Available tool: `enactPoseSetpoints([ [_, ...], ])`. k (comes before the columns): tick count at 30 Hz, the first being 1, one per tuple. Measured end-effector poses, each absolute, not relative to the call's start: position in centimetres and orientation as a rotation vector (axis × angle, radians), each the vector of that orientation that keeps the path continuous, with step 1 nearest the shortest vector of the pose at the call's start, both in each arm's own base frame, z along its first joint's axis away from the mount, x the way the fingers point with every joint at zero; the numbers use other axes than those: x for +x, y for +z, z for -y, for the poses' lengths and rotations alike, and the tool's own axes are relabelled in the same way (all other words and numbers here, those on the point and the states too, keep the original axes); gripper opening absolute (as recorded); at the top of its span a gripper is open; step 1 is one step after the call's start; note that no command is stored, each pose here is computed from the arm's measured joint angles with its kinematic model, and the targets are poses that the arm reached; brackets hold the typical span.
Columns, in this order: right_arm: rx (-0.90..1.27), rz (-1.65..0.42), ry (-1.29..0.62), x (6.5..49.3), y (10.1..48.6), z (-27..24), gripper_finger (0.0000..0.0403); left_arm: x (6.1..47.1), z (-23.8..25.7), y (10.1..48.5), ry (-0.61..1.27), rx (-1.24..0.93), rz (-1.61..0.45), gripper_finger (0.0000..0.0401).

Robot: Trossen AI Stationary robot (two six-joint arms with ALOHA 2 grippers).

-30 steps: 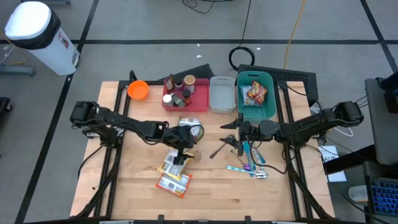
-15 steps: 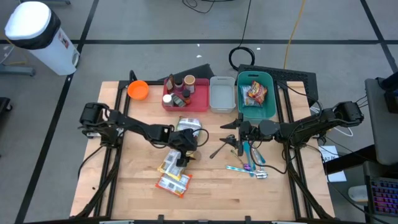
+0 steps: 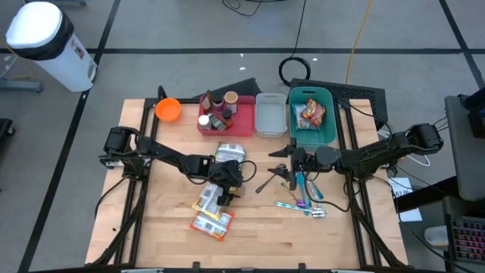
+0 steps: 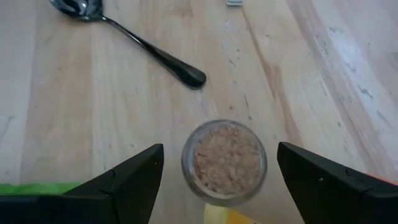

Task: Pick & Place Food Item
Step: Put the brown seasoning bottle into the red bin

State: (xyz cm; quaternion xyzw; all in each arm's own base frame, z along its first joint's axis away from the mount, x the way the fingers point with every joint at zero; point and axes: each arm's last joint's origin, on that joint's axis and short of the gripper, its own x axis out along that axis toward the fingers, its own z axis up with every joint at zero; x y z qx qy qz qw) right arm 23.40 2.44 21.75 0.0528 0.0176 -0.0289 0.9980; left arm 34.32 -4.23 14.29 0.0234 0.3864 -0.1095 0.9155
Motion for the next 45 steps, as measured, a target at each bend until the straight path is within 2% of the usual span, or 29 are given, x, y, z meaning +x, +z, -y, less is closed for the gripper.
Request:
enactPoseSetpoints([
  [12, 0.106, -0.035, -0.058, 23.4, 21.7, -2.4, 0.0256, 34.3, 4.2, 14.6, -0.224, 0.045, -0.779, 0.0183],
  [19, 0.106, -0.035, -0.058, 23.4, 21.7, -2.4, 0.0256, 34.1, 4.0, 15.1, -0.205, 0.013, -0.780, 0.0188],
  [23, 0.106, -0.034, -0.058, 23.4, 21.8, -2.4, 0.0256, 33.7, 3.1, 17.5, -0.167, -0.036, -0.713, 0.0201],
  [27, 0.106, -0.034, -0.058, 23.4, 21.8, -2.4, 0.0256, 33.0, 1.2, 20.4, -0.116, -0.058, -0.627, 0.0182],
  [33, 0.106, -0.034, -0.058, 23.4, 21.8, -2.4, 0.0256, 31.6, -2.8, 24.0, 0.084, -0.045, -0.501, 0.0181],
  [37, 0.111, -0.033, -0.058, 23.4, 21.8, -2.4, 0.0256, 30.9, -5.7, 24.8, 0.209, -0.042, -0.467, 0.0181],
  [45, 0.111, -0.034, -0.059, 23.4, 21.8, -2.4, 0.0256, 30.3, -10.4, 26.5, 0.345, -0.071, -0.399, 0.0183],
])
